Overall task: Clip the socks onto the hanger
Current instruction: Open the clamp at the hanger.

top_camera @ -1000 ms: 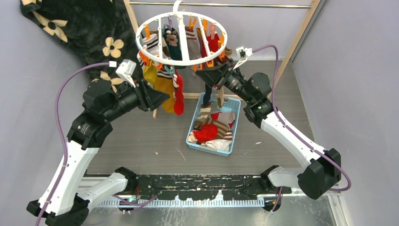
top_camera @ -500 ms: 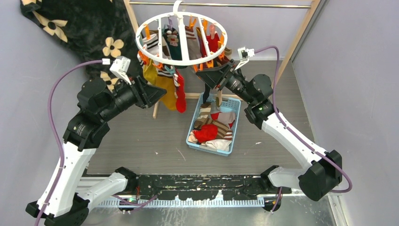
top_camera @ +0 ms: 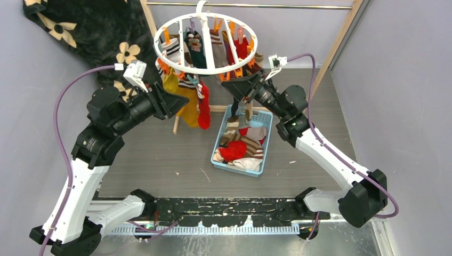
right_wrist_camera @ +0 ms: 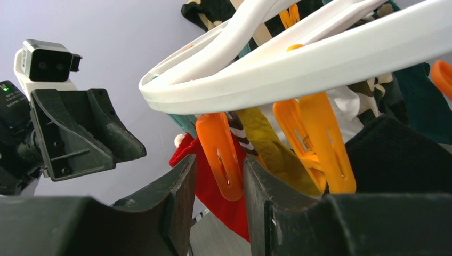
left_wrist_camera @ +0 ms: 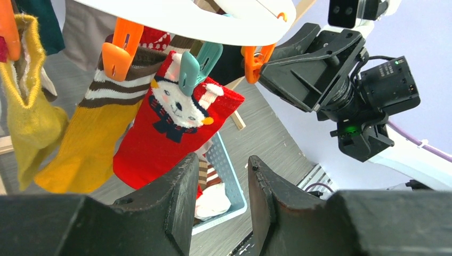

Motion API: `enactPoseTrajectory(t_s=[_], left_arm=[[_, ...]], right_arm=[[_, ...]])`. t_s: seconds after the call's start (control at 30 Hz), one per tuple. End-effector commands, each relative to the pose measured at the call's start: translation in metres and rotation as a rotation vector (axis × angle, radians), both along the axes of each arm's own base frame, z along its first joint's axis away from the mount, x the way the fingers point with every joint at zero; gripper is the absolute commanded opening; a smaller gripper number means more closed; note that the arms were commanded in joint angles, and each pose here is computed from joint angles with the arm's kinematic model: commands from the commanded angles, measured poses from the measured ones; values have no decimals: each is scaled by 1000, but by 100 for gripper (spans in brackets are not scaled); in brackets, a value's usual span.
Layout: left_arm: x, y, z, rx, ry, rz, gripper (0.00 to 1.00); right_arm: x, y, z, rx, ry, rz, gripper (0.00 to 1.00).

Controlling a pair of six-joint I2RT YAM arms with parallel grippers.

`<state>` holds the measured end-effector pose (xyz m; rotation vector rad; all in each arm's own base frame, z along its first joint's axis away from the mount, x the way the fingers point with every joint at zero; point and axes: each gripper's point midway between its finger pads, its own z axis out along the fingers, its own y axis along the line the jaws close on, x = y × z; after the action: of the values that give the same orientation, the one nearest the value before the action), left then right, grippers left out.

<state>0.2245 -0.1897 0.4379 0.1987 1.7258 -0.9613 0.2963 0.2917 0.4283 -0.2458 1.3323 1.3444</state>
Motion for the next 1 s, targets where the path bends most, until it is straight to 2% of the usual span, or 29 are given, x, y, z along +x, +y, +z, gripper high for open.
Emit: enactPoseTrajectory(t_s=[0.0, 0.07, 0.2, 0.33, 0.53, 0.77, 0.97], left_arm=[[-6, 0, 33, -68, -61, -8, 39], [-7, 0, 35, -72, -63, -8, 40], [-6, 2, 35, -72, -65, -2, 40], [-7, 2, 37, -74, -71, 2, 40], [-4, 1, 41, -102, -47, 14, 42], [-9, -7, 61, -141, -42, -42, 44], [-1, -16, 63, -127, -31, -68, 48]], right_arm=[[-1, -4, 15, 47, -43, -24, 43], [2, -6, 15, 56, -39, -50, 39], [5, -14, 19, 94, -43, -93, 20], [3, -17, 21, 98, -43, -112, 11], [-3, -6, 22, 60, -65, -151, 7], [-7, 19, 29, -13, -114, -205, 6], [-2, 34, 34, -5, -112, -232, 6]])
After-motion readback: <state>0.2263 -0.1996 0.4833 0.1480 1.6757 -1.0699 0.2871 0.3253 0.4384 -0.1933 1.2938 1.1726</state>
